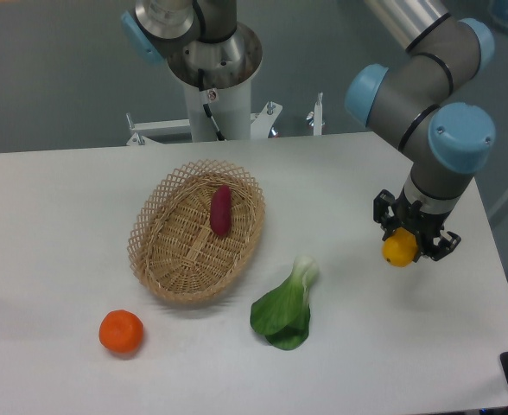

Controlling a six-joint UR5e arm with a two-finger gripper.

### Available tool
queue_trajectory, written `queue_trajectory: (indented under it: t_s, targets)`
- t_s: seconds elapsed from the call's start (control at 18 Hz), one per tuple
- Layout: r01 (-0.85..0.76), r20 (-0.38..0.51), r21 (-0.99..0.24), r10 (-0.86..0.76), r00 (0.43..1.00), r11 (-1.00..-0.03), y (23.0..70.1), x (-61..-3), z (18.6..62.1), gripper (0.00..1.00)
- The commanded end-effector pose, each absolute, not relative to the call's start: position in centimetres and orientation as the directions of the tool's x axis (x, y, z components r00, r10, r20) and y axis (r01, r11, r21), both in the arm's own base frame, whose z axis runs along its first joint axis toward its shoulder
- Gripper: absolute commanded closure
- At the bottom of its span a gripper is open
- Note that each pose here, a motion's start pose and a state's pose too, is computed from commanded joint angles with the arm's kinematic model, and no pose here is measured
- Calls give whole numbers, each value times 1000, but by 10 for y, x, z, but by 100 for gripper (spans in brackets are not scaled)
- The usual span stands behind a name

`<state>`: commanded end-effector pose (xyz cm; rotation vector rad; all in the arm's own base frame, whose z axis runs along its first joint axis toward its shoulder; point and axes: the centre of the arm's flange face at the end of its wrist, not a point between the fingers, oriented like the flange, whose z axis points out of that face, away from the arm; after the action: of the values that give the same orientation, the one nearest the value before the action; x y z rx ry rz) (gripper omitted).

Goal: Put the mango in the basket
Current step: 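Hold the yellow mango in the gripper and lift it slightly, then carry the held mango over the bok choy toward the wicker basket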

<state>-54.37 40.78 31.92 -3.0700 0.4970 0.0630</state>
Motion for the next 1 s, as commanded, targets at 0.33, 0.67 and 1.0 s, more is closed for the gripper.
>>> queue_trajectory:
  t_s: [0.33, 0.67, 1.0]
  targets:
    - [-344, -47, -30, -342, 938, -939, 426, -519, 327, 37]
    - [-389, -38, -30, -388, 921, -921, 462, -467, 329, 37]
    - [-473, -19, -25, -472, 881, -881, 481, -394, 323, 37]
